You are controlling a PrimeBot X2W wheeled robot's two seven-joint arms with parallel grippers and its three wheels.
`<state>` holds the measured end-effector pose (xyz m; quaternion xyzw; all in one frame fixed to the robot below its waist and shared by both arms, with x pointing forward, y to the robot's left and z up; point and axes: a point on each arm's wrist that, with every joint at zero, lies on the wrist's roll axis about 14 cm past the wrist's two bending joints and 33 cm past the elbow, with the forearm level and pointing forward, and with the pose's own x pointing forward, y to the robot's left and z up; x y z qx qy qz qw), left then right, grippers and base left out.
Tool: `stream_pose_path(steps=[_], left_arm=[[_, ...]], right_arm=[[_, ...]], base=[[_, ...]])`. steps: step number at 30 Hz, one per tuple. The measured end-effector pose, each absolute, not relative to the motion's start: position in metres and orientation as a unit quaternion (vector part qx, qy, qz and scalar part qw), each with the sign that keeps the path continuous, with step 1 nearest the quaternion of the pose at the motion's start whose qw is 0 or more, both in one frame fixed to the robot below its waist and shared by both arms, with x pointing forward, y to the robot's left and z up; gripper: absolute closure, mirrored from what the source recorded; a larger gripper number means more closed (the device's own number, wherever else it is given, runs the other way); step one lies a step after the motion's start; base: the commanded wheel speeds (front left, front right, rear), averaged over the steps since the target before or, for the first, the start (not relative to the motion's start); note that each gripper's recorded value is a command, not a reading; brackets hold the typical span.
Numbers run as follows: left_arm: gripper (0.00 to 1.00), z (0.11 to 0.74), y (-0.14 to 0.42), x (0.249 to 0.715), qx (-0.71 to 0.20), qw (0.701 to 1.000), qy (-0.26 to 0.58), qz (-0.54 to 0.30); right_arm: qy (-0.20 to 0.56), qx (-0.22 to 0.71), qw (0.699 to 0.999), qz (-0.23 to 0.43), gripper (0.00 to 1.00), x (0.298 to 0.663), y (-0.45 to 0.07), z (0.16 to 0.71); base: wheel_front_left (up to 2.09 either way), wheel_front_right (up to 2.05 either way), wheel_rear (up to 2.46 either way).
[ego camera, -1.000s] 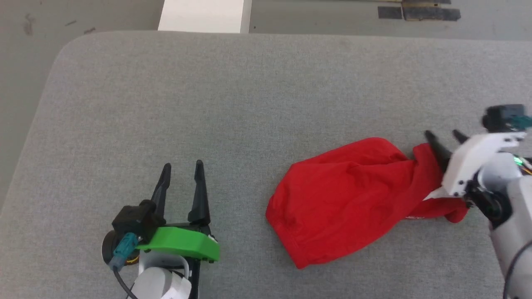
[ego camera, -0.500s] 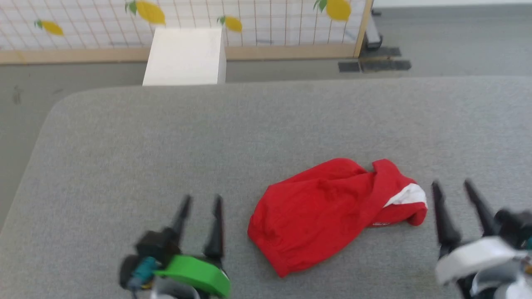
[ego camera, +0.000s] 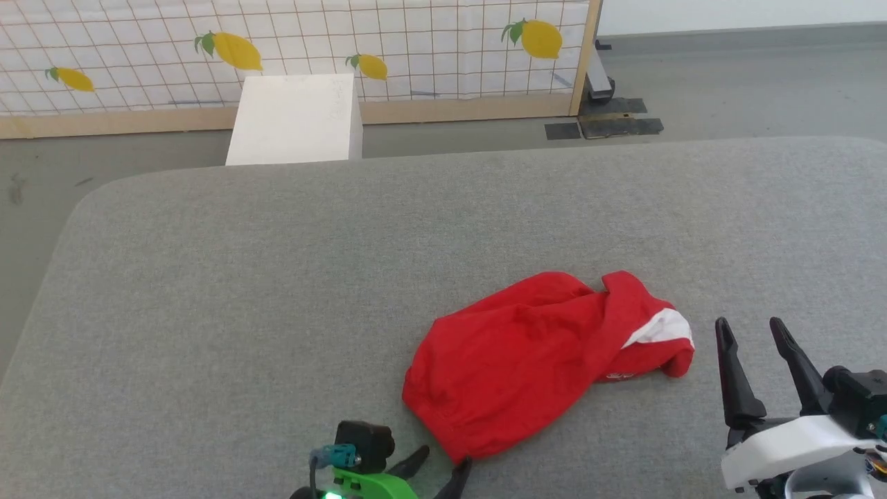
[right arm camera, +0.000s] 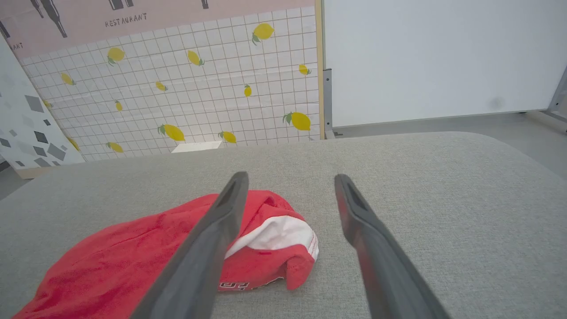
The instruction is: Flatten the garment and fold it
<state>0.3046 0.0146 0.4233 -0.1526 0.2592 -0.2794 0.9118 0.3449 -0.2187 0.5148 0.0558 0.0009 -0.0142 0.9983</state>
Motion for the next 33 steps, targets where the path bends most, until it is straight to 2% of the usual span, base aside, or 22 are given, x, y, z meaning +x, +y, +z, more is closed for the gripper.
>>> stream_pose_path(steps=[10,13,25,33], left_arm=[[0.0,0.429,0.002,0.311,-0.185,0.898,0.27,-0.293],[1.0,0.435,0.001,0.318,-0.19,0.902,0.257,-0.292],[1.0,0.487,0.0,0.376,-0.173,0.931,0.15,-0.286],[1.0,0.464,0.028,0.444,-0.105,0.956,0.176,-0.208]], right_arm=[[0.004,0.057,0.998,-0.022,0.0,0.341,-0.221,0.513],[0.005,0.057,0.998,-0.024,0.0,0.34,-0.222,0.512],[0.011,0.057,0.998,-0.014,0.0,0.341,-0.214,0.509],[0.016,0.059,0.998,-0.006,0.0,0.354,-0.209,0.506]], base=[[0.0,0.0,0.0],[0.0,0.0,0.0],[0.0,0.0,0.0],[0.0,0.0,0.0]])
